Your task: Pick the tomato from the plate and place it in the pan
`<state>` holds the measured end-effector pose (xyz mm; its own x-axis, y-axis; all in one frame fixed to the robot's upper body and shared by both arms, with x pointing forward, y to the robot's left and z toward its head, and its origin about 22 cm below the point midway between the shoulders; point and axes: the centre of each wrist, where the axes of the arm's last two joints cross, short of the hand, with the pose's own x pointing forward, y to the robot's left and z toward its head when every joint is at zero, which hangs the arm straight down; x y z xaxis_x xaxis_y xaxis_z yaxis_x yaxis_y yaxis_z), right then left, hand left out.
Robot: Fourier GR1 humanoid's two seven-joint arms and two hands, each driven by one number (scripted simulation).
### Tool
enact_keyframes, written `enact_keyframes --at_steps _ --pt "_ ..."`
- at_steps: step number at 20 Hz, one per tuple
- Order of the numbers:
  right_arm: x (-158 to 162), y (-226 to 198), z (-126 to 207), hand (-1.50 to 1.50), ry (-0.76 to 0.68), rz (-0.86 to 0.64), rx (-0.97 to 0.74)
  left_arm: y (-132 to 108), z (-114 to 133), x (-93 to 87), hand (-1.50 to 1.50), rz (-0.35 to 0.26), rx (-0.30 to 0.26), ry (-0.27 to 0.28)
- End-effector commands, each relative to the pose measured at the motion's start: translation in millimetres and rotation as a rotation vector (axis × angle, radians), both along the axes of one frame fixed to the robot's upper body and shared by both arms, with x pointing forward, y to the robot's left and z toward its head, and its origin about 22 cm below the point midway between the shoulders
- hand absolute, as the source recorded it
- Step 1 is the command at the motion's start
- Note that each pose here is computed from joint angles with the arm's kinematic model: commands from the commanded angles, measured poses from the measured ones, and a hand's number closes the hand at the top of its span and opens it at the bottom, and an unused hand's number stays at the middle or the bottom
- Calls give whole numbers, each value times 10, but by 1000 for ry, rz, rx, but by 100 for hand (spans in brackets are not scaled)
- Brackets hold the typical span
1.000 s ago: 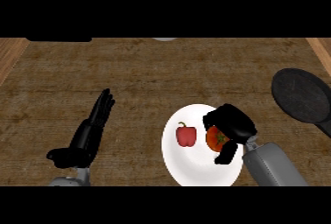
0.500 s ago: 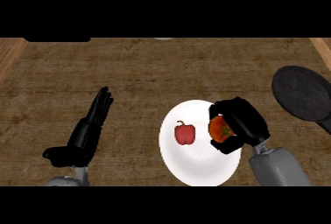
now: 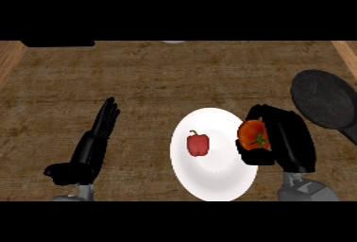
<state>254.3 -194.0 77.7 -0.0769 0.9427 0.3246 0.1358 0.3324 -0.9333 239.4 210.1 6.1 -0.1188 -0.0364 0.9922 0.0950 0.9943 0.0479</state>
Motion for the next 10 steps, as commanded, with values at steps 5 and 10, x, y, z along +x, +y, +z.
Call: enact_keyframes --at_steps 5,10 --pt "-176 -174 459 150 -118 -194 216 -8 -90 -64 0 -26 5 1" --pt "-159 -554 267 150 -150 -303 343 58 -28 -9 0 -18 -13 -20"
